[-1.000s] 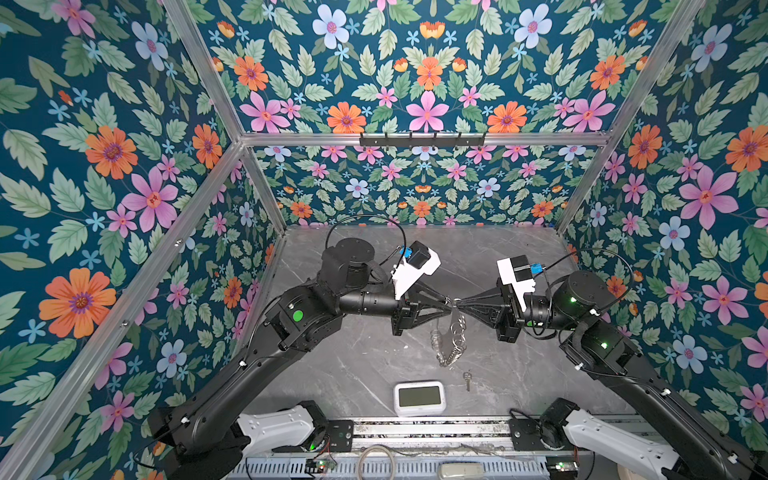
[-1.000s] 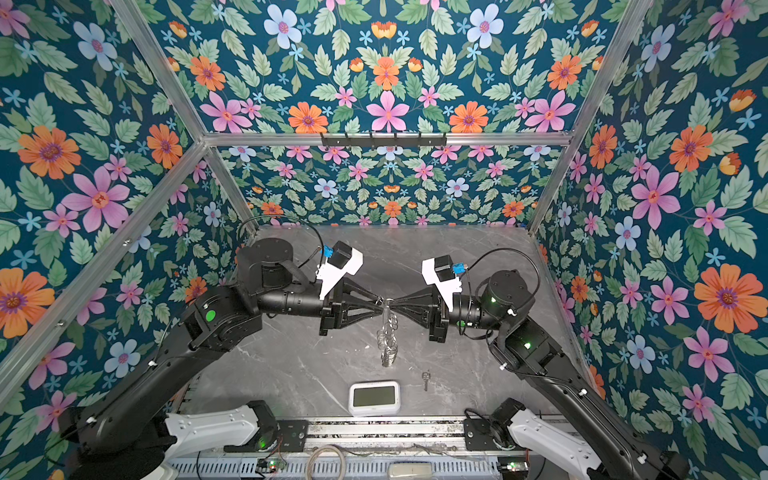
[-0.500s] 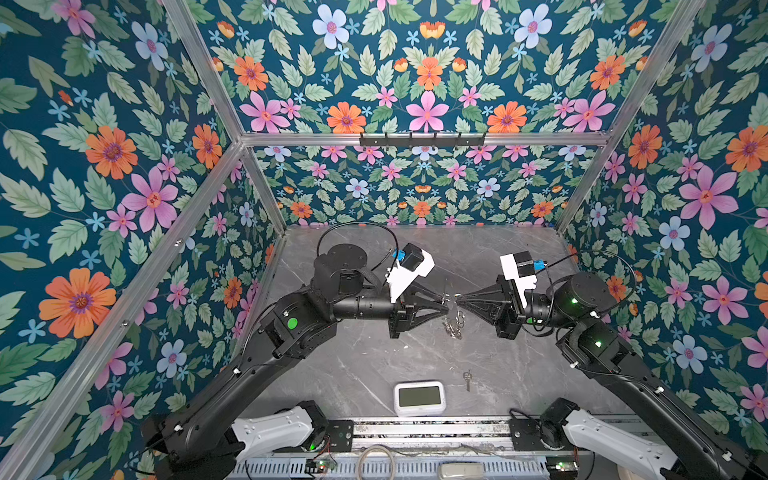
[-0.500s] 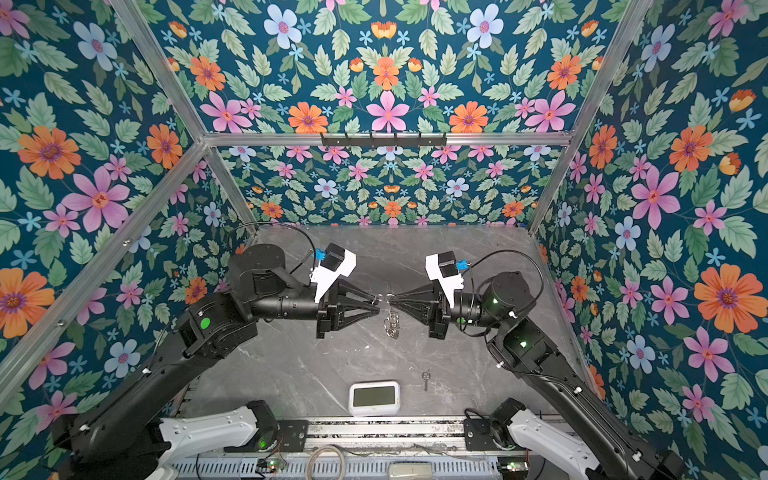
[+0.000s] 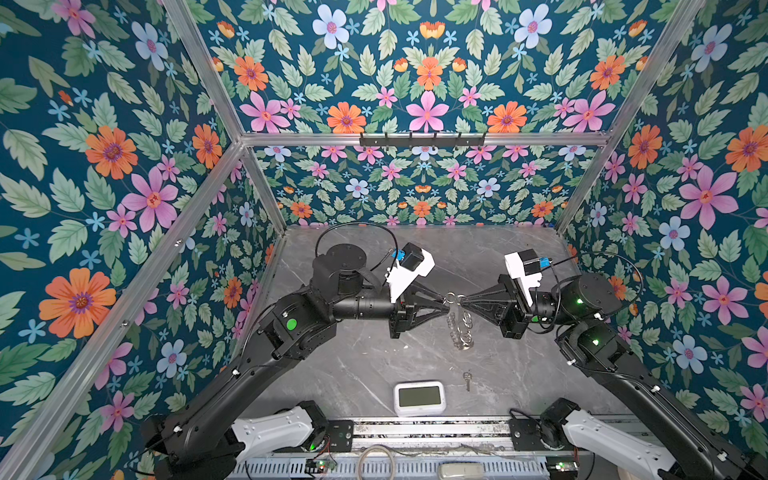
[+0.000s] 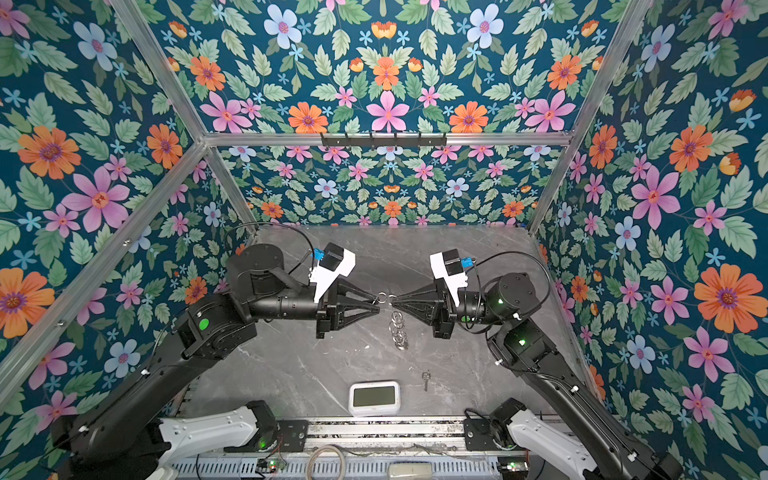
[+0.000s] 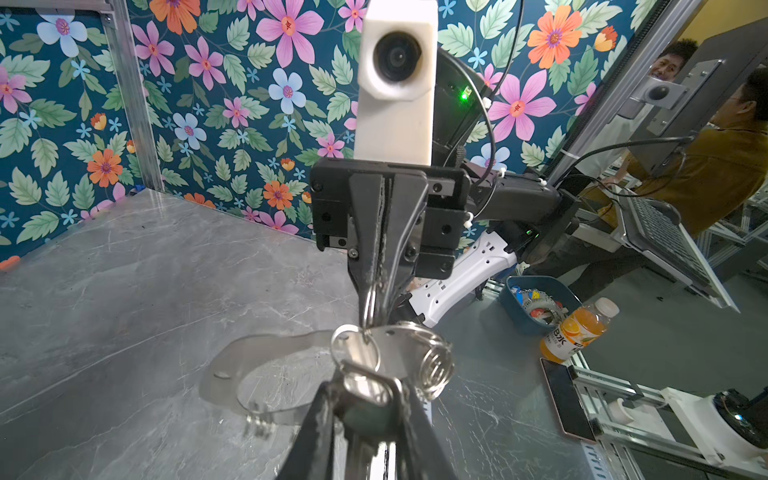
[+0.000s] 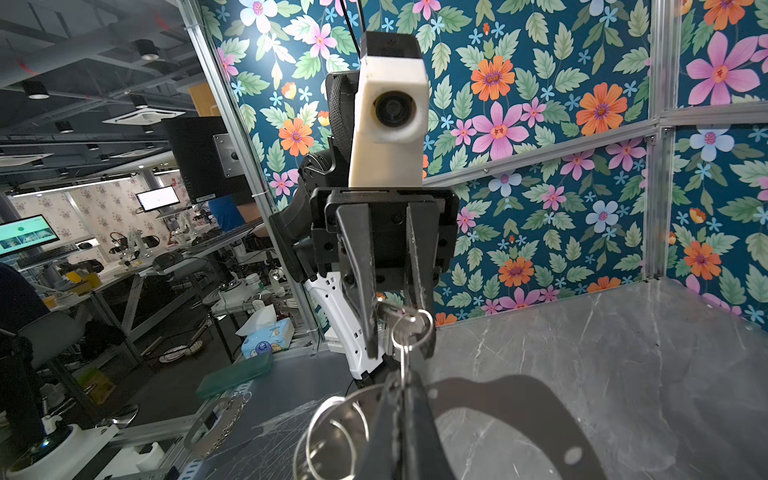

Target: Remove the keys from the keyring

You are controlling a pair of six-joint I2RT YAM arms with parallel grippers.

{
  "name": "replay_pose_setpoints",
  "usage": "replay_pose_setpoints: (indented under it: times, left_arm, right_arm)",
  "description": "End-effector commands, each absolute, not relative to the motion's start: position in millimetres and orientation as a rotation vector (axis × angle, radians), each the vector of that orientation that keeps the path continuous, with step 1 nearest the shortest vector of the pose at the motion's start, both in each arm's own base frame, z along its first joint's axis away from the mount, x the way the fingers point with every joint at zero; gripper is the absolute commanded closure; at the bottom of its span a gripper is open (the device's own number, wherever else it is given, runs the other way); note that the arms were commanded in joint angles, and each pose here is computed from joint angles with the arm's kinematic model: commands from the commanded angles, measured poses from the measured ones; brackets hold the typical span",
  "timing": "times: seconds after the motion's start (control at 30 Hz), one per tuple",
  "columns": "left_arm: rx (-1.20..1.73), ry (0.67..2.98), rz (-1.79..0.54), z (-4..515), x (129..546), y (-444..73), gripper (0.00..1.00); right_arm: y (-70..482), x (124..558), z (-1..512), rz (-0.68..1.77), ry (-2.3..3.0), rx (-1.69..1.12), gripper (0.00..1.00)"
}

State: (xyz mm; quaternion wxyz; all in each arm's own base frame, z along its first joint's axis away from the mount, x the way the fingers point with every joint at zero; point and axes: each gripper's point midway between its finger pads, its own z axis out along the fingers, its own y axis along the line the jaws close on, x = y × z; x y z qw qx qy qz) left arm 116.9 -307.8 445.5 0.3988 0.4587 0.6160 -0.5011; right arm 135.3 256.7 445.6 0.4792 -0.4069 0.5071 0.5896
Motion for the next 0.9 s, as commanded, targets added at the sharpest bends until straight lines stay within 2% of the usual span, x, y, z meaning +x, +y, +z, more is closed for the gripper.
replay_pose_setpoints:
  times: [0.0, 0.5, 0.87]
  left_arm:
    - [1.104, 1.528, -1.215, 460, 127, -304, 1.0]
    - [1.014, 1.507, -1.144, 479, 141, -297, 1.0]
    - [1.062, 1.488, -1.216, 485, 135, -308, 1.0]
  right_arm:
    - [254, 124, 451, 1.449, 1.183, -1.053, 1.0]
    - [255, 117, 442, 1.458, 1.204, -1.101, 1.0]
    - [259, 122, 437, 1.42, 1.246, -1.1, 1.0]
